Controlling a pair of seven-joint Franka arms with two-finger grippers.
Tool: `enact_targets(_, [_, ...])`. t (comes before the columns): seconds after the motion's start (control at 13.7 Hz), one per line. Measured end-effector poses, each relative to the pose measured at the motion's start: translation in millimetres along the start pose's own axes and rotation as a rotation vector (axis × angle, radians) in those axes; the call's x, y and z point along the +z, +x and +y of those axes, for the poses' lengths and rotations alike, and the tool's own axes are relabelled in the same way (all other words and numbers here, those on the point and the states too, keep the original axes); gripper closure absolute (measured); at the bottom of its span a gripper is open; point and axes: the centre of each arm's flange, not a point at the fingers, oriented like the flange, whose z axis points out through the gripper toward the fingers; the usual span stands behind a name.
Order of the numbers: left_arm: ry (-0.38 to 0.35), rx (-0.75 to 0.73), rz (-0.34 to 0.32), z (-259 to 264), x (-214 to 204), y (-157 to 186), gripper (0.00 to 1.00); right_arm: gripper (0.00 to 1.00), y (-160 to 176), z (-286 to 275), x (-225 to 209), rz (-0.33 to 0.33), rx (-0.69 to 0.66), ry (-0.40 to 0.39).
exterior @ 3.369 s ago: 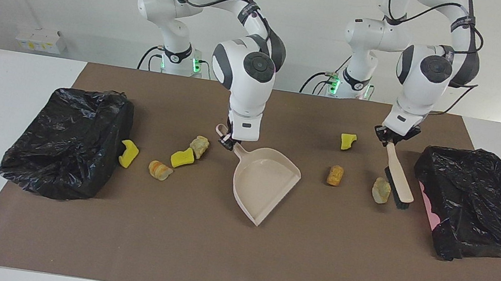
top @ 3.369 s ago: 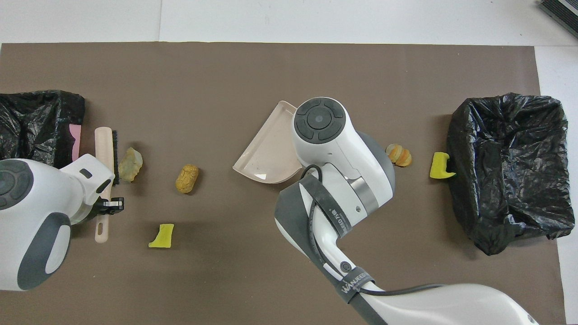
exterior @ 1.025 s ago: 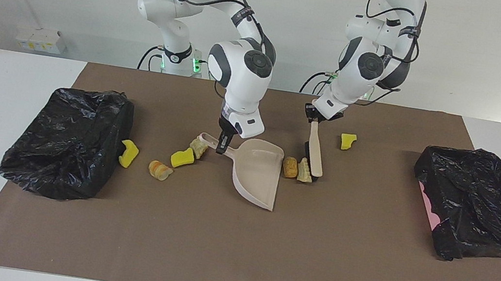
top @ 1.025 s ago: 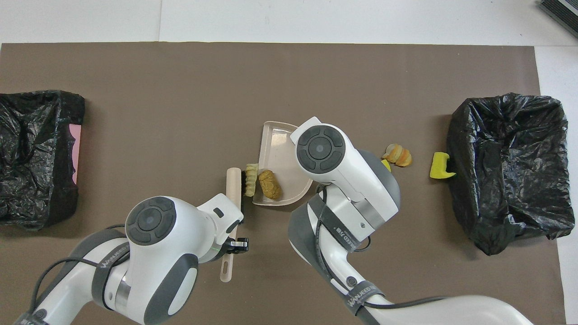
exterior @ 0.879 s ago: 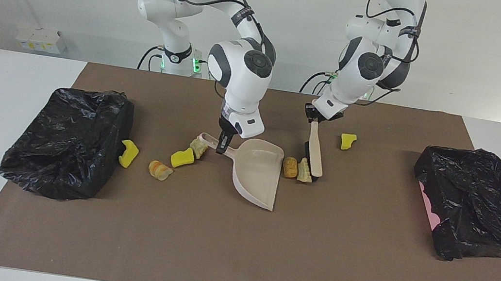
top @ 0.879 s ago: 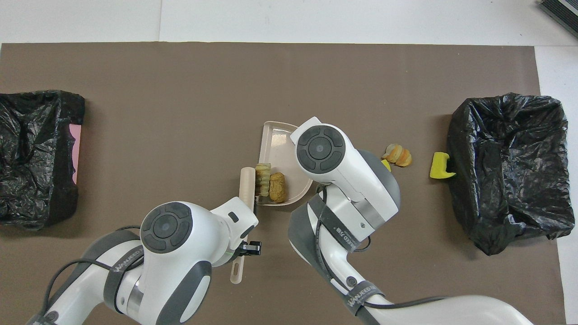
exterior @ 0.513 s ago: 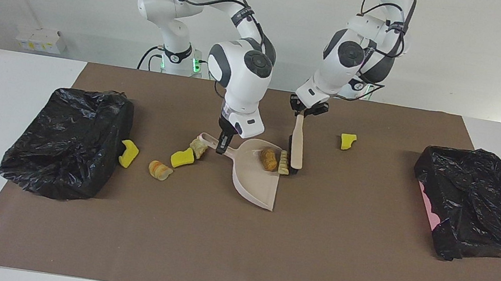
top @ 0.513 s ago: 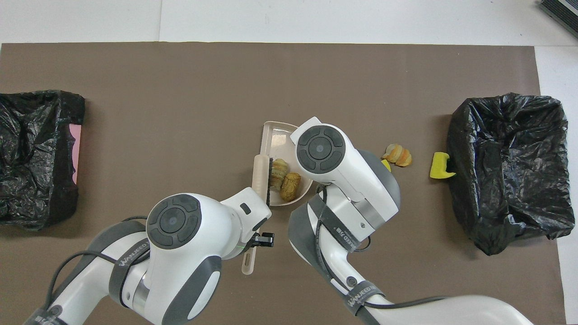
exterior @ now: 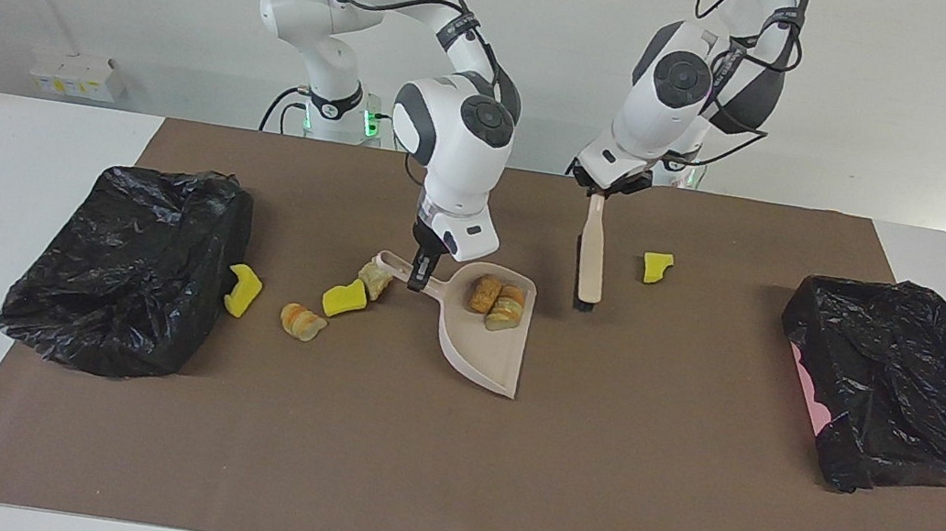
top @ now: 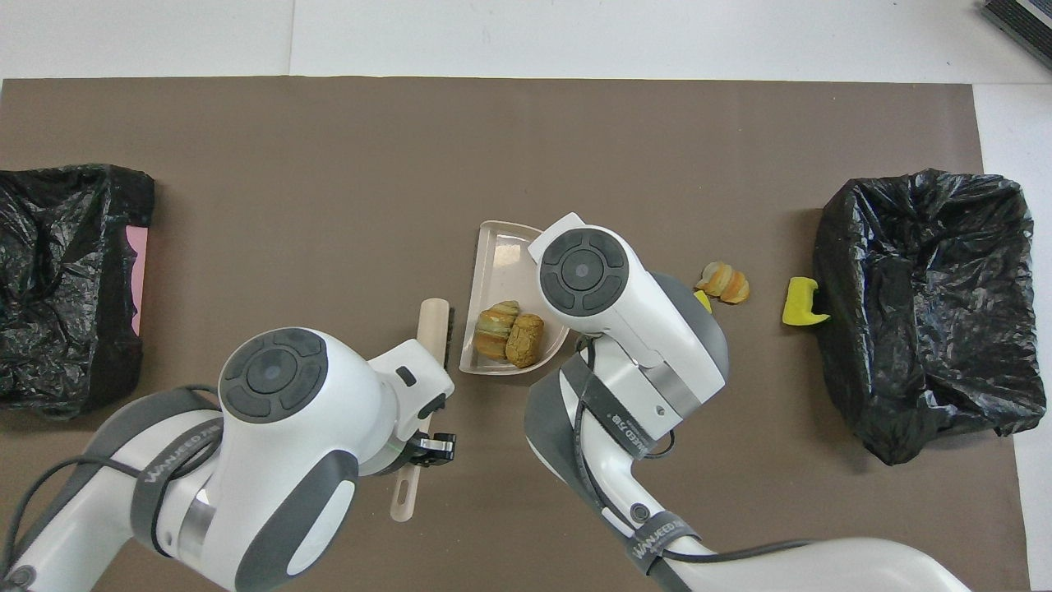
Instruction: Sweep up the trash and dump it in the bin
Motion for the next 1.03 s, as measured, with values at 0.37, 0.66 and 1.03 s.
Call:
enact_targets(0.37, [0.095, -0.235, -0.093, -53.1, 23.1, -18.0, 0.74, 0.68, 0.0, -0.4, 0.8, -0.001, -0.001, 0.001])
enact_targets(0.66, [0.117, -0.366, -0.121, -91.6, 53.2, -38.9, 0.74, 0.68, 0.5, -0.6, 2.1, -0.001, -0.037, -0.006])
enact_targets(1.03, [0.112, -0.507, -0.077, -91.7, 85.8, -41.6, 0.74, 0.68, 0.6, 1.0, 7.1, 0.001, -0.212, -0.038])
